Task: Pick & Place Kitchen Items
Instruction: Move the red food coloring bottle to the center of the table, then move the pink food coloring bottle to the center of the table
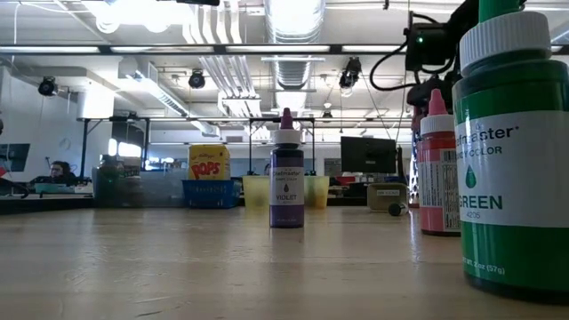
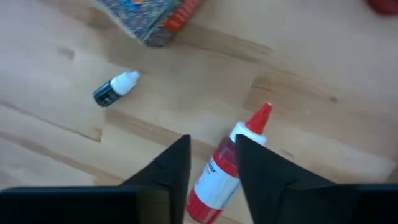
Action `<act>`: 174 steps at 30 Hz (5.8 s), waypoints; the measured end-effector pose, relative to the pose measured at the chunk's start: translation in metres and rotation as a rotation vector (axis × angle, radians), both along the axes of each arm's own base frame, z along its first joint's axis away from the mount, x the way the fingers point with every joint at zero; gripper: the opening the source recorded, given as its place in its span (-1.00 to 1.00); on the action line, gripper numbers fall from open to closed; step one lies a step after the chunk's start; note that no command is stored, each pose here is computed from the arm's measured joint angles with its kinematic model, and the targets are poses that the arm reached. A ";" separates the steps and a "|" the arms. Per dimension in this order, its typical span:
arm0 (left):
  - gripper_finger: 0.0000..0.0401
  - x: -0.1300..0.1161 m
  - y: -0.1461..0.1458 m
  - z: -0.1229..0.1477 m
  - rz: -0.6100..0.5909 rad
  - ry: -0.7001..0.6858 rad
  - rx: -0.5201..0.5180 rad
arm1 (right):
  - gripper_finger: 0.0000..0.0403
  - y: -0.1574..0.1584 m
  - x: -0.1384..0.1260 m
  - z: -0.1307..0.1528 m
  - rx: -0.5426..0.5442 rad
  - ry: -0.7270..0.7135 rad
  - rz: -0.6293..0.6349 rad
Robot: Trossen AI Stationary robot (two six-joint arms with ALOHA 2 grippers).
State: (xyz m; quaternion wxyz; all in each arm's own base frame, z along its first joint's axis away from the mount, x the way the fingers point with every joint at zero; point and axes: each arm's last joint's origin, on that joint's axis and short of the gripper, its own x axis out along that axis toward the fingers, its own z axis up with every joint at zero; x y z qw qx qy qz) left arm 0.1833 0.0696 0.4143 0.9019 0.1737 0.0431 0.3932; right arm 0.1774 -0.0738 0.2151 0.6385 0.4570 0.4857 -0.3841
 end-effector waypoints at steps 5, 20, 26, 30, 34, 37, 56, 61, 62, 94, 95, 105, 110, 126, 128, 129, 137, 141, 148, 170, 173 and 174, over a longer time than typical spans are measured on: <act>-0.89 0.000 0.000 0.000 0.000 0.000 0.000 | -0.18 0.001 -0.002 -0.004 0.042 0.019 -0.151; -0.89 0.000 0.000 0.000 0.000 0.000 0.000 | -0.10 0.004 -0.011 -0.043 0.070 0.020 -0.338; -0.89 0.000 0.000 0.000 0.000 0.000 0.000 | -0.17 0.007 -0.018 -0.059 0.078 0.032 -0.358; -0.89 0.000 0.000 0.000 0.000 0.000 0.000 | -0.14 0.008 -0.020 -0.065 0.080 0.034 -0.360; -0.89 0.000 0.000 0.000 0.000 0.000 0.000 | -0.08 0.009 -0.022 -0.069 0.089 0.039 -0.331; -0.89 0.000 0.000 0.000 0.000 0.000 0.000 | -0.07 0.010 -0.023 -0.069 0.108 0.041 -0.274; -0.89 0.000 0.000 0.000 0.000 0.000 0.000 | -0.42 0.010 -0.006 -0.053 -0.002 -0.041 -0.093; -0.89 0.000 0.000 0.000 0.000 0.000 0.000 | -0.38 0.013 0.015 -0.028 -0.119 -0.129 0.006; -0.89 0.000 0.000 0.000 0.000 0.000 0.000 | -0.39 0.015 0.020 -0.022 -0.158 -0.151 0.032; -0.89 0.000 0.000 0.000 0.000 0.000 0.000 | -0.43 0.018 0.193 -0.089 -1.109 -0.959 0.639; -0.89 0.000 0.000 0.000 0.000 0.000 0.000 | -0.43 0.020 0.196 -0.089 -1.111 -0.970 0.652; -0.89 0.000 0.000 0.000 0.000 0.000 0.000 | -0.43 0.020 0.194 -0.101 -1.111 -0.895 0.620; -0.89 0.000 0.000 0.000 0.000 0.000 0.000 | -0.43 0.020 0.195 -0.100 -1.112 -0.905 0.619; -0.89 0.000 0.000 0.000 0.000 0.000 0.000 | -0.35 0.019 0.206 -0.114 -1.021 -0.949 0.628; -0.89 0.000 0.000 0.000 0.000 0.000 0.000 | -0.34 0.019 0.206 -0.114 -1.014 -0.949 0.629; -0.89 0.000 0.000 0.000 0.000 0.000 0.000 | -0.34 0.019 0.206 -0.115 -1.009 -0.942 0.632; -0.89 0.000 0.000 0.000 0.000 0.000 0.000 | -0.33 0.019 0.205 -0.117 -0.999 -0.931 0.639; -0.89 0.000 0.000 0.000 0.000 0.000 0.000 | -0.23 0.018 0.205 -0.117 -0.986 -0.939 0.622; -0.89 0.000 0.000 0.000 0.000 0.000 0.000 | -0.13 0.018 0.205 -0.111 -1.011 -0.940 0.634; -0.89 0.000 0.000 0.000 0.000 0.000 0.000 | -0.51 0.088 0.112 0.029 -0.752 -0.639 0.867; -0.89 0.000 0.000 0.000 0.000 0.000 0.000 | -0.45 0.110 0.090 0.036 -0.694 -0.590 0.810; -0.89 0.000 0.000 0.000 0.000 0.000 0.000 | -0.41 0.118 0.083 0.038 -0.685 -0.574 0.799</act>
